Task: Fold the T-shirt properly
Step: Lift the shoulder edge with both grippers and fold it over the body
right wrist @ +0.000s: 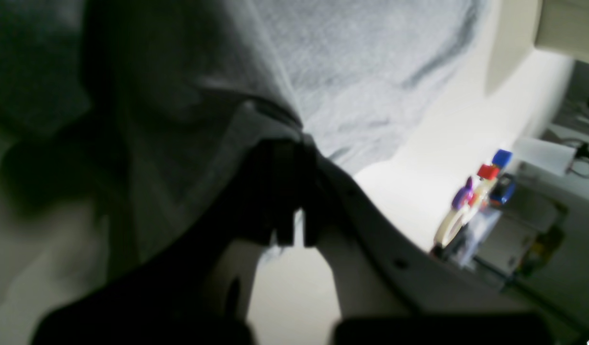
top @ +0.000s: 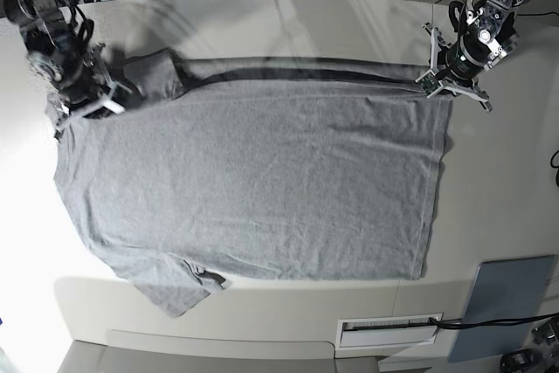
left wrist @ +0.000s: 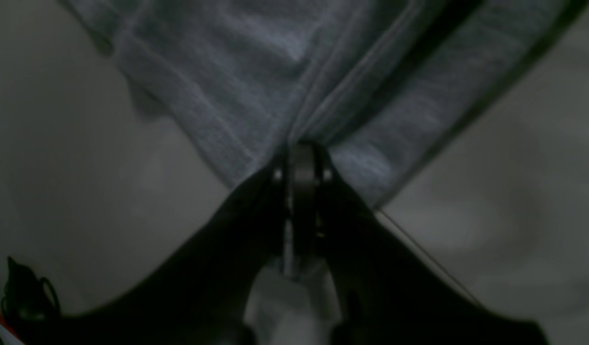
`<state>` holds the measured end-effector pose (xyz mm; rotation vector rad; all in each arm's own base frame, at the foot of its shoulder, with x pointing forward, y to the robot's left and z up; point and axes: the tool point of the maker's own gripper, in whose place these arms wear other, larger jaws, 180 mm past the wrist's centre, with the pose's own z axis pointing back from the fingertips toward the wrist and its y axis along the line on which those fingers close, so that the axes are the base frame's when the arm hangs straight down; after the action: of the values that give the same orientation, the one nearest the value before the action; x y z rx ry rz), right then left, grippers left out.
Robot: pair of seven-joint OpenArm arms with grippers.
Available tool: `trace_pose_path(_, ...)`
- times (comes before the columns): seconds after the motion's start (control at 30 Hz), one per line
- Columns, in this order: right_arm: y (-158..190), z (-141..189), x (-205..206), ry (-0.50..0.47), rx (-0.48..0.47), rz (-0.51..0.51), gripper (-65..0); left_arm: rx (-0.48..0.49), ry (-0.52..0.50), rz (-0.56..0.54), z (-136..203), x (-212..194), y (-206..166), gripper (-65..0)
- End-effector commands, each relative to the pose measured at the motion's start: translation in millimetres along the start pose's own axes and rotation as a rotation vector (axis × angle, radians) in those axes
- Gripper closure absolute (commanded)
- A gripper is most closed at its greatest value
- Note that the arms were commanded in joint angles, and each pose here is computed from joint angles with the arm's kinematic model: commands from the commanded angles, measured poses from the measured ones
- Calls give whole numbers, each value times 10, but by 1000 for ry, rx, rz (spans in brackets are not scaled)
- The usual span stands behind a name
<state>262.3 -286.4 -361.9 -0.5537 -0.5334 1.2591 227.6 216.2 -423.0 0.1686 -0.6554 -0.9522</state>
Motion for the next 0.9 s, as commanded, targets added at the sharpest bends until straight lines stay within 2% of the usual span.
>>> trace_pose_path(0.0,-217,-14,-21,10,-54,17,0,26,17,-15,12,-41,110,0)
trace_pose_path(0.3,-390,-285,138,-5,-53,56,0,64,10,-7,-73,-17,334,0)
trace_pose_path(0.43,-467,-317,203,-12,-73,39,0,86,-1,-11,-82,50,443,0)
trace_pose_path(0.57,-466,-326,238,-17,-80,25,0,106,50,-23,-75,-8,523,0)
trace_pose_path(0.7,-464,-327,238,-16,-79,25,0,130,124,-46,17,-100,597,0)
trace_pose_path(0.87,-464,-327,227,-11,-80,25,0,187,109,-82,224,0,627,0)
